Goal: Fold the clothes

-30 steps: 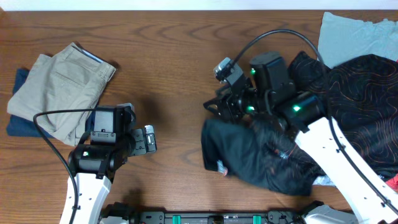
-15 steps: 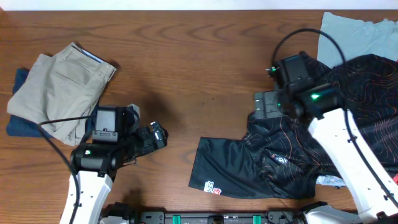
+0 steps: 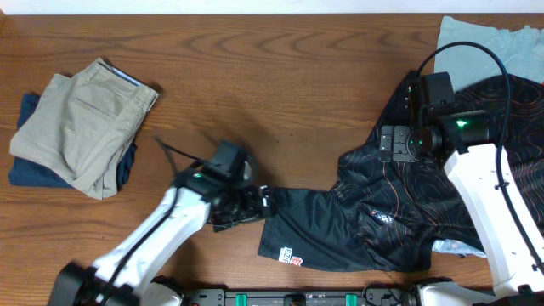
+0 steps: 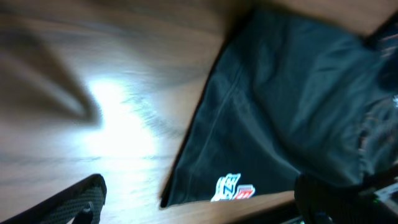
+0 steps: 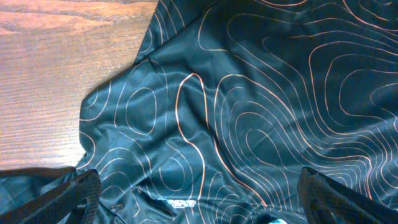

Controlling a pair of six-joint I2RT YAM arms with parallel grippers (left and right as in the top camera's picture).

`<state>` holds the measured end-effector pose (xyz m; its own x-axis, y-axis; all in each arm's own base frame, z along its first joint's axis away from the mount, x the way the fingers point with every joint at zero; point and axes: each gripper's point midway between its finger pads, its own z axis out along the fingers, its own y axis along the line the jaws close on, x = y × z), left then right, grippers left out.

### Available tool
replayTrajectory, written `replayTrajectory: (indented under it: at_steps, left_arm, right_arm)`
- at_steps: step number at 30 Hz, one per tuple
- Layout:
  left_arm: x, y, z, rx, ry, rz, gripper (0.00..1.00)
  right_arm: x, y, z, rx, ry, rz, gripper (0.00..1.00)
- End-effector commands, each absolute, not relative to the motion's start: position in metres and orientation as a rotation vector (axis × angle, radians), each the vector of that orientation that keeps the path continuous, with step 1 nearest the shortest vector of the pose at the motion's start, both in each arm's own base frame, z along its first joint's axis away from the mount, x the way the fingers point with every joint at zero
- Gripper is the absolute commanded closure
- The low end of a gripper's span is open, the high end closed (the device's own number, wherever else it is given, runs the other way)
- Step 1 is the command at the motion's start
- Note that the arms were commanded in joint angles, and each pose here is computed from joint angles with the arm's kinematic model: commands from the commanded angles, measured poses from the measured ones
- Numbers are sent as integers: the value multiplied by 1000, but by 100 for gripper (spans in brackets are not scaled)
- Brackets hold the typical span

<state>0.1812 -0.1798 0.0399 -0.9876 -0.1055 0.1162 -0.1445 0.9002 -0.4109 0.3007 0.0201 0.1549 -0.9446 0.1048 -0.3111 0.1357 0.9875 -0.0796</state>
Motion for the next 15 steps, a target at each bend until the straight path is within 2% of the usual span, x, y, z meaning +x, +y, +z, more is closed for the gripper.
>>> replayTrajectory:
  at_steps: [1,8,9,11,13,14,15]
  left_arm:
    - [166,-194,18,236,-2898,580,2]
    - [144,-251,-8,122,-2822,656,1]
    - [140,-257,-11,84,-2823,663,5]
    - [136,-264,-17,36,-2830,659,27]
    - [138,-263,-21,27,-2860,638,63]
    - [143,-260,-22,34,-2886,619,86]
    - [148,-257,-23,26,-2912,610,94]
  right_arm:
    - [302,17,163,213,2797,-133,1]
    - [302,17,162,213,2798,-134,1]
    - [302,17,162,213,2798,-134,1]
    - [301,17,162,212,2800,-136,1]
    - [300,17,162,212,2805,-138,1]
    - [299,17,162,212,2808,-138,1]
    - [299,17,162,212,2809,-139,1]
